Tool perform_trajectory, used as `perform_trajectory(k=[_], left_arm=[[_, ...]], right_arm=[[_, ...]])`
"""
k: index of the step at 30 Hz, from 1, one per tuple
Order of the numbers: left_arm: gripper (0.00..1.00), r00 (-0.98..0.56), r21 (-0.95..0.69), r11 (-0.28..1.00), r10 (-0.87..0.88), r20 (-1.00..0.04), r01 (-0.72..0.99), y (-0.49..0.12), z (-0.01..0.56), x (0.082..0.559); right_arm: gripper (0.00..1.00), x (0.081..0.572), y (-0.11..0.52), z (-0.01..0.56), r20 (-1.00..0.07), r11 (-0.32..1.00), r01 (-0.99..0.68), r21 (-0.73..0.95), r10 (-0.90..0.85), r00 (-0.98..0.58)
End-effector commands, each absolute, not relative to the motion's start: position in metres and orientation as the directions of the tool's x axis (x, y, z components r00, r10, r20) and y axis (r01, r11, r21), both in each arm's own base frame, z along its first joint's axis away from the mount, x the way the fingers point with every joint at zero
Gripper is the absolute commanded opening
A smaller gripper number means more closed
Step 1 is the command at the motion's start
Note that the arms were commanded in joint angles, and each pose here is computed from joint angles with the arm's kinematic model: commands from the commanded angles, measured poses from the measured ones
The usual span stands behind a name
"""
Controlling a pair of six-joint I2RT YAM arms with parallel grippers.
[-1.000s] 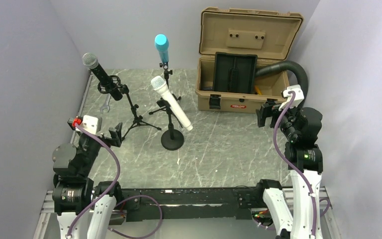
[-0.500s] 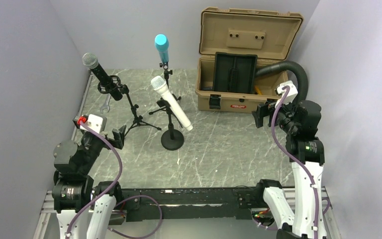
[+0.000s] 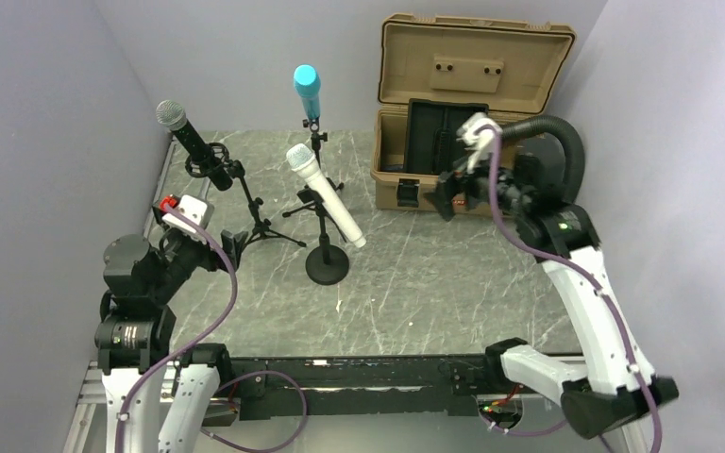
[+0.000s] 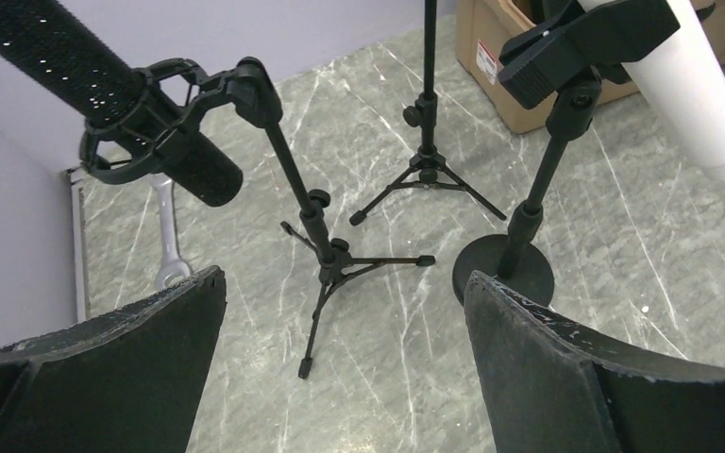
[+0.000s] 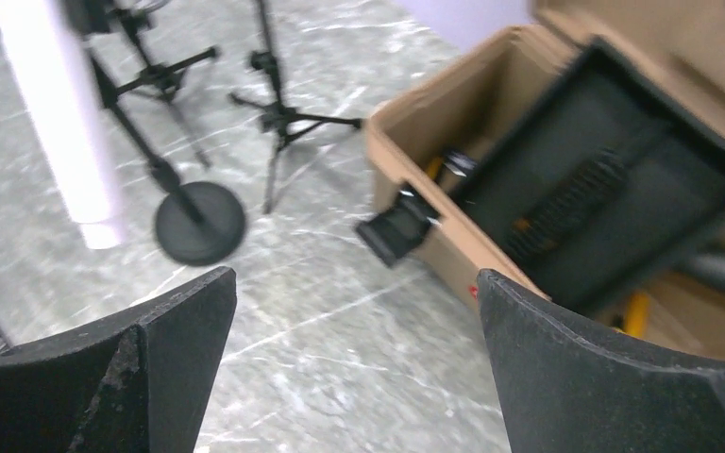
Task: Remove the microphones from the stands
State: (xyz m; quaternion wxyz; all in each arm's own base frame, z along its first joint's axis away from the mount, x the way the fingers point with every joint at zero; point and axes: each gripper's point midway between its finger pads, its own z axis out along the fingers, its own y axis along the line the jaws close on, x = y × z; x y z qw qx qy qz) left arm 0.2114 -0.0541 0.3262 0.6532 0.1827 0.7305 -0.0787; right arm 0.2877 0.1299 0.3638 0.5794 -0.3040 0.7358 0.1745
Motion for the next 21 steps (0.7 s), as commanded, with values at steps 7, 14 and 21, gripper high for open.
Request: perform_trajectory(k=[7,14,21], left_arm=[[0.99,0.019,0.159,0.774,0.186,-0.982,0.613,-0.097,0.328,0.216],[0.99,0.037,0.153,0.708,0.178,-0.983,0.69,-0.11,0.323,0.228],[0.99,0.043,0.142,0.703,0.156,-0.987,0.697,-0.112,0.321,0.239]], right_arm=[[1.0,0.271,0.254,0.377,-0.969,0.482,-0.862,-0.157,-0.244,0.04],[1.0,0.244,0.301,0.362,-0.971,0.335,-0.934,-0.126,-0.236,0.046],[0.92,0.25,0.329,0.349,-0.978,0.321,-0.946,-0.045,-0.206,-0.023]])
